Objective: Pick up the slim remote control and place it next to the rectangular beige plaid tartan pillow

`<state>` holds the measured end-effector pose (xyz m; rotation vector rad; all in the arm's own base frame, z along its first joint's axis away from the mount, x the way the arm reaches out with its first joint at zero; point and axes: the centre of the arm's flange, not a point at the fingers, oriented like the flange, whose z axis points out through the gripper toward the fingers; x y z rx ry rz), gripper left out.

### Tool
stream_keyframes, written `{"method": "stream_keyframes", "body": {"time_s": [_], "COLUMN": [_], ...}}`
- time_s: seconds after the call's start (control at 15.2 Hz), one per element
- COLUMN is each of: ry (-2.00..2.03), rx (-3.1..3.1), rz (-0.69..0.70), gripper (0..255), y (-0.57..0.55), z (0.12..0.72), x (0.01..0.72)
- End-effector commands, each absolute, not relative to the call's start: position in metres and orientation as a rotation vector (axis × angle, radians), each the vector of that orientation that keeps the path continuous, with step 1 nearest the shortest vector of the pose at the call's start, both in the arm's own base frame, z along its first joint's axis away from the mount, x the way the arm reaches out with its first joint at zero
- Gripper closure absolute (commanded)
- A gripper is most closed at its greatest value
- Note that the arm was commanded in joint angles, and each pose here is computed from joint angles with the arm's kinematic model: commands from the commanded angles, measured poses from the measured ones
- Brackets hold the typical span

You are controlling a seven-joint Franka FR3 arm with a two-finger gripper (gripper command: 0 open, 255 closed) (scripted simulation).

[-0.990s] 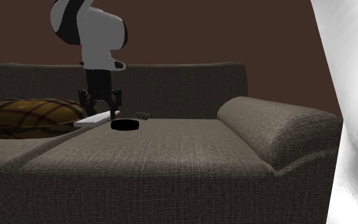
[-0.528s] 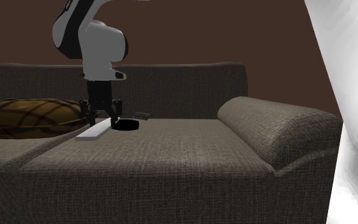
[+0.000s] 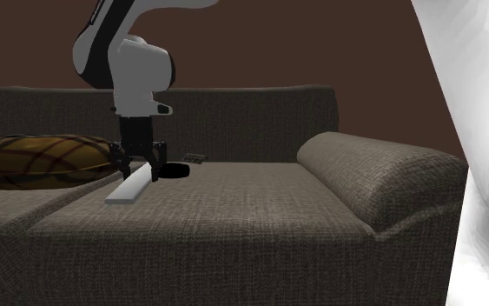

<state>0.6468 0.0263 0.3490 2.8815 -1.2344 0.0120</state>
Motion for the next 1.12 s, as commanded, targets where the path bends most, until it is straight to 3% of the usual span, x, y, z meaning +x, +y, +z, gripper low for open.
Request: {"method": "stream_keyframes", "body": {"time_s": [0.0, 0.13, 0.2, 0.53, 0.79, 1.06], "ry": [-1.234, -1.234, -1.234, -1.234, -1.234, -1.234], "rx": [2.878, 2.878, 2.878, 2.878, 2.878, 2.878], "rz": [-0.001, -0.001, -0.001, -0.001, -0.001, -0.001], "gripper": [255, 255, 0, 0, 0, 0], "y": [0.026, 0.026, 0.025, 0.026, 0.026, 0.026], "z": [0.344, 0.344, 0.344, 0.344, 0.394, 0.394], "x": [0.646, 0.646, 0.646, 0.646, 0.646, 0.646]}}
